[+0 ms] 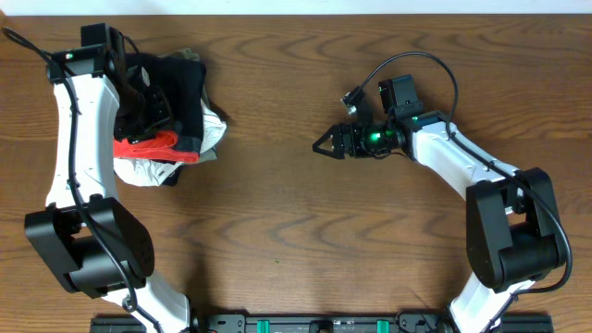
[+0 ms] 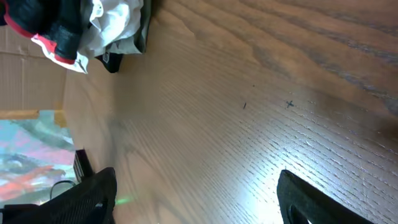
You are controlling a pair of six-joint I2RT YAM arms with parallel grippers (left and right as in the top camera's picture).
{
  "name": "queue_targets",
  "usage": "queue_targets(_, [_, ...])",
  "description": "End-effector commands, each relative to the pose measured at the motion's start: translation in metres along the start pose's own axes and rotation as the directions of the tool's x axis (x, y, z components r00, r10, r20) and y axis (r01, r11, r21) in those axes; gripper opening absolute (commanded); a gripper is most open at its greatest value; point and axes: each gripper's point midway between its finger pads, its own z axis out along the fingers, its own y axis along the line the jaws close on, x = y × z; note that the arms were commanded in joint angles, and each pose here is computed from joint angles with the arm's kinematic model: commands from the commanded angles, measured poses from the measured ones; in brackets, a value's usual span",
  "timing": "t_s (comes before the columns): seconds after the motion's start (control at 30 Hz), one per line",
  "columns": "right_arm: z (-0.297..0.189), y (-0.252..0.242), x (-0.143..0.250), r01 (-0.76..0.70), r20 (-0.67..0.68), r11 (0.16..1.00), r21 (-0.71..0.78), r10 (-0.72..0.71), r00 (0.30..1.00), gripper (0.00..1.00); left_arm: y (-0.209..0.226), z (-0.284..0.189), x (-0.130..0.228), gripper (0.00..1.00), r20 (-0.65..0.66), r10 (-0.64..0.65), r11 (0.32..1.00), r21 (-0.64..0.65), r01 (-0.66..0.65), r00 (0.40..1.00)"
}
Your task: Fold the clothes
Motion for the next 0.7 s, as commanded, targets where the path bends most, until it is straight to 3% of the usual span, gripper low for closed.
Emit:
queue_targets(0.0, [-0.003, 0.000, -0.004, 0.035, 0.009, 0.999, 0.005, -0.035, 0.999, 0.79, 0.004, 0.011, 0.005, 0.40, -0.022, -0.018, 0.999, -0.028, 0.017, 1.000])
queue_targets(0.13, [-0.003, -0.005, -0.003, 0.027, 0.009, 0.999, 0.034, -0.028, 1.000, 0.76, 0.004, 0.029, 0.010, 0.40, -0.032, -0.050, 0.999, -0.024, 0.049, 0.998])
queue_targets(0.27, [-0.004, -0.015, 0.000, 0.011, 0.004, 0.996, 0.088, -0.011, 1.000, 0.69, -0.015, 0.043, 0.015, 0.40, -0.049, -0.030, 0.997, 0.063, 0.033, 0.998])
queue_targets(0.37, [-0.005, -0.022, 0.001, 0.000, 0.003, 0.991, 0.131, 0.000, 1.000, 0.59, -0.032, 0.043, 0.013, 0.39, -0.031, 0.005, 0.995, 0.098, -0.002, 1.000])
queue_targets(0.67, [-0.006, -0.031, 0.002, -0.007, 0.005, 0.983, 0.181, 0.006, 1.000, 0.51, -0.070, 0.035, 0.020, 0.38, 0.015, 0.079, 0.989, 0.123, -0.081, 0.997])
